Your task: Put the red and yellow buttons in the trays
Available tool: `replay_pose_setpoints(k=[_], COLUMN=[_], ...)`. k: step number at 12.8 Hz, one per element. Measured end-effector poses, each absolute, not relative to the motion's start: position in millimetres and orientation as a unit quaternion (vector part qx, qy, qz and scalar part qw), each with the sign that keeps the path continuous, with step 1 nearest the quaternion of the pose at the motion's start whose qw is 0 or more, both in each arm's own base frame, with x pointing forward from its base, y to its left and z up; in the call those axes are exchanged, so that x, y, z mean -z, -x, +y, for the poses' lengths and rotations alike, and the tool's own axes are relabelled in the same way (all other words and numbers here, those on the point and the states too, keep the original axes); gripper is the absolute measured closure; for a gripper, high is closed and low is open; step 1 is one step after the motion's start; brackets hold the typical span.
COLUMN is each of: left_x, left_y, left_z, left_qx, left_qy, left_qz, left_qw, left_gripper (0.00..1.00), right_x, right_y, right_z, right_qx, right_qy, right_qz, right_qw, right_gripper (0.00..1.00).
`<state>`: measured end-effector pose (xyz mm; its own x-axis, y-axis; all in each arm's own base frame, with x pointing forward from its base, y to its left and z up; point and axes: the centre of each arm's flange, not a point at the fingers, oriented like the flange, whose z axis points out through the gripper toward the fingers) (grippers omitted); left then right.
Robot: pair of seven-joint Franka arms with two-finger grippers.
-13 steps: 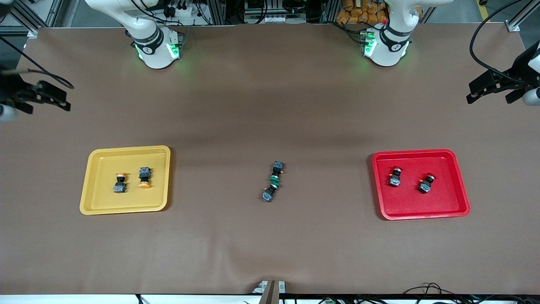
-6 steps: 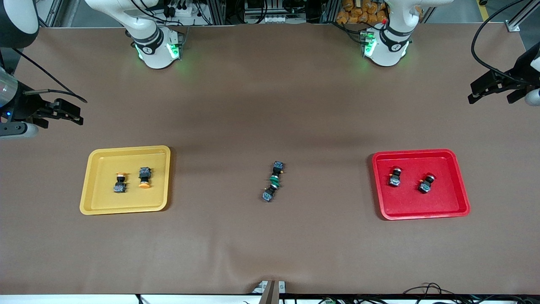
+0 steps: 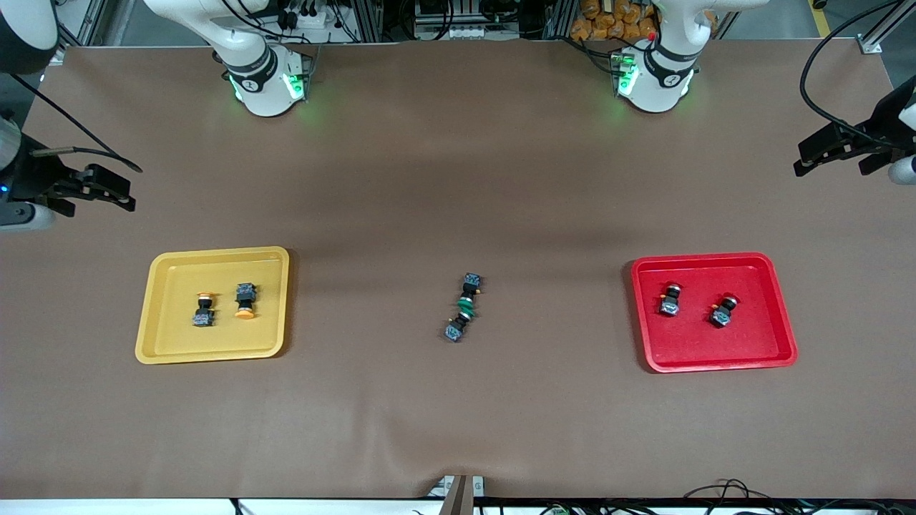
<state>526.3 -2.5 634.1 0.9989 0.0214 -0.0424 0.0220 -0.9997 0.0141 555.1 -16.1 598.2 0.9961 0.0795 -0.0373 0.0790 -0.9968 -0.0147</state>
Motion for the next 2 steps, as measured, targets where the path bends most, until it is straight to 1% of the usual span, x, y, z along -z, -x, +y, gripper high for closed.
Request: replay_pose_setpoints(k=[2], left_x=[-638.6], left_y=[-525.9], left_z=[-2.8], left_qx=[0.019], left_qy=[-1.000], left_qz=[0.011], left_qw=[0.007], left_gripper=[0.00], right_x=[-616.9], right_y=[-548.6], right_z=[-16.1], right_qx=[-0.026], right_qy=[0.999], right_qz=[-0.040], right_qw=[0.007], right_gripper=[0.00])
